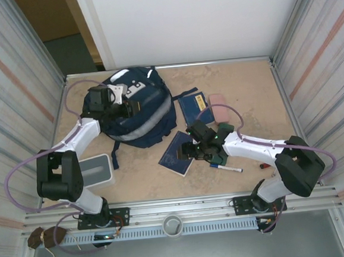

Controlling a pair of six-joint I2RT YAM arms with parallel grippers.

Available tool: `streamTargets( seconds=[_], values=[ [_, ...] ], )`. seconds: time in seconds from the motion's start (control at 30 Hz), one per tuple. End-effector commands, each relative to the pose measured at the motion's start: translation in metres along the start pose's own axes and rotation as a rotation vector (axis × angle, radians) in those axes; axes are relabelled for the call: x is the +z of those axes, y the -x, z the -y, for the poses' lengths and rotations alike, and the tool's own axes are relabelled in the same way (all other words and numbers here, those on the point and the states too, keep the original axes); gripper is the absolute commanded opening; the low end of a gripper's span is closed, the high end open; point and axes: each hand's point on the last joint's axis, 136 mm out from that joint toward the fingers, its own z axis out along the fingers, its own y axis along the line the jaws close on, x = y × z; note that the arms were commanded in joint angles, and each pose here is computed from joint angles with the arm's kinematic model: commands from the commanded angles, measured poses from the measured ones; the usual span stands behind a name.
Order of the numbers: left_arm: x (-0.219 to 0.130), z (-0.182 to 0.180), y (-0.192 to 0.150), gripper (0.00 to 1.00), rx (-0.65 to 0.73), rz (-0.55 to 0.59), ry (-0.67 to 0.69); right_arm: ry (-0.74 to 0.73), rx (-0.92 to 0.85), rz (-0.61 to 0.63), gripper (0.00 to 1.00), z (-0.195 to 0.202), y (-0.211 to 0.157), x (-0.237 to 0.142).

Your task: Pack the student bag

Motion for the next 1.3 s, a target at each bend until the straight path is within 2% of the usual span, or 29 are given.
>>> streamTargets(
  seconds=[0.0, 0.07, 0.13, 0.33, 0.4, 0.6, 0.8, 0.93, 1.07, 1.27],
  values=[
    [-0.02, 0.003, -0.007, 0.53, -0.09, 0.062, 0.064, -0.008, 0.16, 0.015, 0.78, 0.003, -0.006, 0.012],
    [-0.029, 0.016, -0.026, 0.58, -0.097, 0.075, 0.07, -0.01, 0.2, 0.027, 0.78, 0.007, -0.008, 0.017],
    [-0.032, 0.039, -0.058, 0.63, -0.076, 0.025, 0.03, 0.002, 0.23, 0.055, 0.79, 0.009, -0.005, 0.019],
    [-0.019, 0.099, -0.145, 0.63, -0.089, -0.205, -0.135, -0.021, 0.258, 0.112, 0.79, 0.013, 0.006, 0.026],
    [-0.012, 0.108, -0.167, 0.62, -0.059, -0.267, -0.133, -0.02, 0.271, 0.128, 0.79, 0.015, 0.008, 0.029],
    [0.012, 0.099, -0.19, 0.62, -0.008, -0.331, -0.039, -0.024, 0.345, 0.155, 0.76, 0.023, 0.01, 0.039],
    [0.033, 0.102, -0.218, 0.59, 0.018, -0.427, -0.035, 0.007, 0.358, 0.146, 0.74, 0.018, 0.008, 0.051],
    [0.035, 0.115, -0.232, 0.49, -0.013, -0.444, -0.101, 0.059, 0.346, 0.192, 0.62, 0.01, 0.016, 0.048],
    [0.03, 0.123, -0.238, 0.38, -0.048, -0.447, -0.157, 0.089, 0.316, 0.264, 0.43, 0.005, 0.027, 0.035],
    [0.022, 0.123, -0.23, 0.38, -0.029, -0.423, -0.14, 0.042, 0.256, 0.32, 0.14, 0.014, 0.032, 0.019]
  ],
)
